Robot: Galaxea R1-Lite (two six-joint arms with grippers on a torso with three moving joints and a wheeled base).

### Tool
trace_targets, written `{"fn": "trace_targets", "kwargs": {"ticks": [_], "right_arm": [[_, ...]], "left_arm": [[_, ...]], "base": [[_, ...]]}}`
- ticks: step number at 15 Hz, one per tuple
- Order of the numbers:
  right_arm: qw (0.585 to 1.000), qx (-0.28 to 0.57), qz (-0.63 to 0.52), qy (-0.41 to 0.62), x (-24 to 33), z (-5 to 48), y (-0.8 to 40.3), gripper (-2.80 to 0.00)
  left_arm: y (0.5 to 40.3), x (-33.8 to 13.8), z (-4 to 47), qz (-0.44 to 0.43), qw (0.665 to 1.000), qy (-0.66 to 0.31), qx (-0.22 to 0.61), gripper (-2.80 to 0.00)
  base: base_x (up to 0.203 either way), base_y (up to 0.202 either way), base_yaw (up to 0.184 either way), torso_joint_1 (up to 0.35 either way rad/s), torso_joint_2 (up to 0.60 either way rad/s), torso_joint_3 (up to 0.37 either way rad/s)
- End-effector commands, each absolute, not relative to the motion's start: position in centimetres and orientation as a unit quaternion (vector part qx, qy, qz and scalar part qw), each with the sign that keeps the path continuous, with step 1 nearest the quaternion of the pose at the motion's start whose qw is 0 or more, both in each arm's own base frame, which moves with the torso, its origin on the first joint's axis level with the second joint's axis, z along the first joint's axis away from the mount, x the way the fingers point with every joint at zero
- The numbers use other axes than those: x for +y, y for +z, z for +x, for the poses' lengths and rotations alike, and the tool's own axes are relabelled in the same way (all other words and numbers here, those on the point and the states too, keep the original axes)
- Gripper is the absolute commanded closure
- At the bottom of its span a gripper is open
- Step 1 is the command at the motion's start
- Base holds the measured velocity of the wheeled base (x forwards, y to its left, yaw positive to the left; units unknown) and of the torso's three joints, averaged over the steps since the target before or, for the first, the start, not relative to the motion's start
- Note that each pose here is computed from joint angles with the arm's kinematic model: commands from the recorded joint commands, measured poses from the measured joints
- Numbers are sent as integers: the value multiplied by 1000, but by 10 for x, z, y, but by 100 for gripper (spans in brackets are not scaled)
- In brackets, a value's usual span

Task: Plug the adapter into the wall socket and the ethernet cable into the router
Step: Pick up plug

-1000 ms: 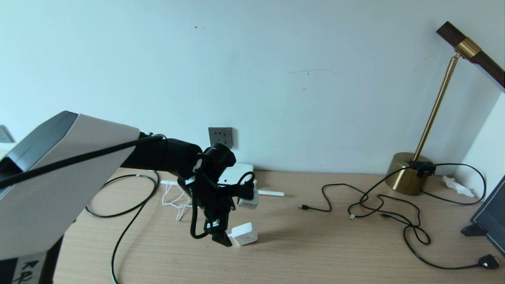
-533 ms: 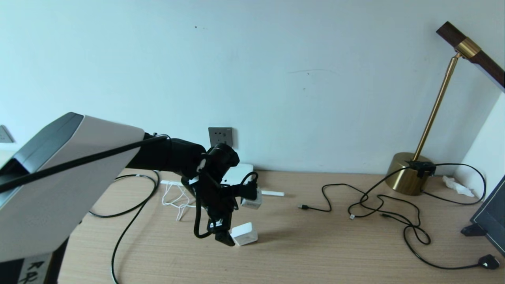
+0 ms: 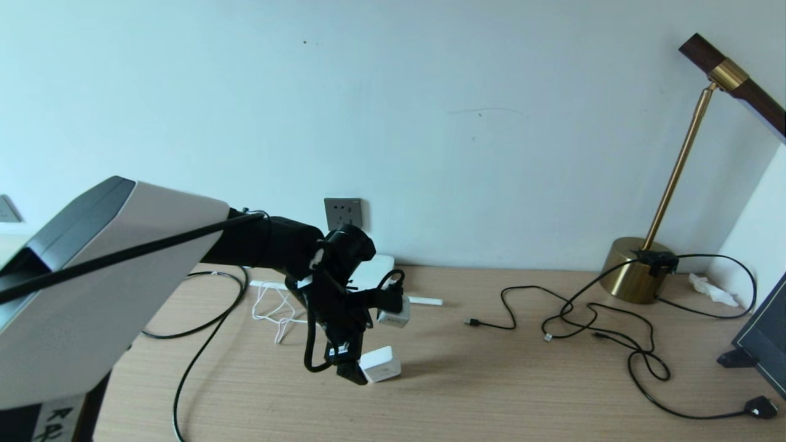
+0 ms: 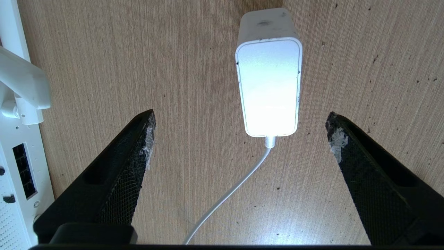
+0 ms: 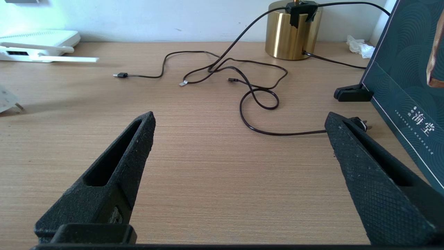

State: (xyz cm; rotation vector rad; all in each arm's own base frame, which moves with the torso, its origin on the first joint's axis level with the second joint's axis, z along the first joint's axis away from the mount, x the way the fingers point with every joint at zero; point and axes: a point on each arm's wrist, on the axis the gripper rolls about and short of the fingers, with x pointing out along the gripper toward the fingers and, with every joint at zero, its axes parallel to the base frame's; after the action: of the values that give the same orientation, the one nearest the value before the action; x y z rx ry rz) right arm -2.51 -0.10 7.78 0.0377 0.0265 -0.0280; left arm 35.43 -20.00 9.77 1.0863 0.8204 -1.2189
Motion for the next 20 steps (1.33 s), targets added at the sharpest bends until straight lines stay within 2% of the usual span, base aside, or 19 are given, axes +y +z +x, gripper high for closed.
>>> {"fn": "trace_targets", "kwargs": {"ticks": [1, 20], "right_arm": [[1000, 14, 19, -14, -1, -25, 78, -280], [1000, 14, 19, -14, -1, -25, 78, -280]], "left_arm": [[97, -200, 354, 472, 608, -530, 356, -280], [83, -205, 365, 471, 606, -530, 360, -280]], "base": [[0, 0, 0, 0, 0, 0], [0, 0, 0, 0, 0, 0]]}}
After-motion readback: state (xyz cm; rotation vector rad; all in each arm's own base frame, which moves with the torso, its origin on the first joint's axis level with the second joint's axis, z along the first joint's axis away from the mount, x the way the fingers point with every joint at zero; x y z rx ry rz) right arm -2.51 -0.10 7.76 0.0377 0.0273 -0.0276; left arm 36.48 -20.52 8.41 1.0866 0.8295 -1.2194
